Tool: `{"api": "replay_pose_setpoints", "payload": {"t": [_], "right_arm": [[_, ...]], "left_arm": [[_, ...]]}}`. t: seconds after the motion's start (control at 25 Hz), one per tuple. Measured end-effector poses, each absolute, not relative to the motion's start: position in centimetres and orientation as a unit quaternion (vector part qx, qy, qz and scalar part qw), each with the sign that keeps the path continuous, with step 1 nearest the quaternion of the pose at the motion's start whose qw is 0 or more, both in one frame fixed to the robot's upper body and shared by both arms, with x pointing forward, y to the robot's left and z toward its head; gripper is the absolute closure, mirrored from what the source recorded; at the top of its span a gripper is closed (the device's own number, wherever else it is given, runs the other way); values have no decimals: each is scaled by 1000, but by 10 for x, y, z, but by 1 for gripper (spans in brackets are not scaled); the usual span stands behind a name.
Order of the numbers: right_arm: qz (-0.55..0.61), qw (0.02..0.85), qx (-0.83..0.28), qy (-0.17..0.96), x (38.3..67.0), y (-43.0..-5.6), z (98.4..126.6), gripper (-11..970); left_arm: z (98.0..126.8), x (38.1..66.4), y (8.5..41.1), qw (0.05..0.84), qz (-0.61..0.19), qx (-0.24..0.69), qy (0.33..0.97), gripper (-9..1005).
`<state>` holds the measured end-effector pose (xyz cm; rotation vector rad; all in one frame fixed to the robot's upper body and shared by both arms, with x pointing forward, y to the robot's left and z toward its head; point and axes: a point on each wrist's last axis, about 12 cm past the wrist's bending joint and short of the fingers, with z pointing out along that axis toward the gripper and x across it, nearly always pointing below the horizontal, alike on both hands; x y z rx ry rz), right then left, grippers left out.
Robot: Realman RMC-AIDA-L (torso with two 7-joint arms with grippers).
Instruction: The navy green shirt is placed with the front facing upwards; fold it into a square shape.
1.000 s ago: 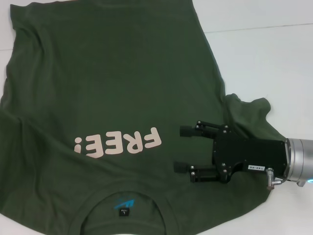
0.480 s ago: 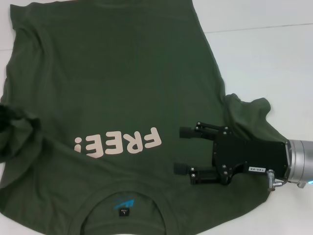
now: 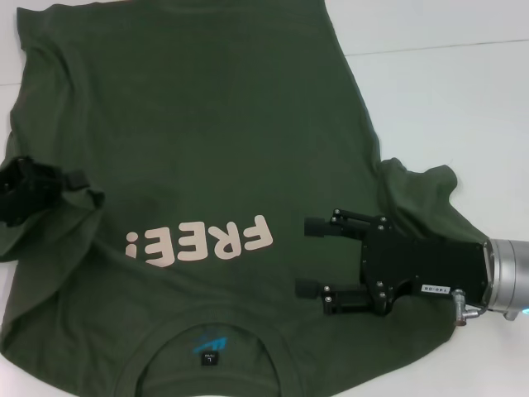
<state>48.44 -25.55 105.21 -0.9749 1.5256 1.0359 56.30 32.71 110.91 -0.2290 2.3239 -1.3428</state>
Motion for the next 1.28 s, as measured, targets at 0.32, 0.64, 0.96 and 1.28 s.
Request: {"api": "replay_pose_setpoints", "payload": {"t": [0.32,0.64,0.96,1.28], "right_arm": [[430,503,-403,632,484,-256,1052,77],[429,504,-405,631,485,-255,1052,77],[429,504,-406,630,485,-255,1052,77],[429,504,-405,631,485,-255,1052,76]], "left_arm": [[1101,568,308,195,-483,-70,851,985],[1093,565,307,177,-480,-84,855,973],[1094,566,312,172,-465,-91,864,828],[1112,558,352,206,-453,-114,860,428]]}}
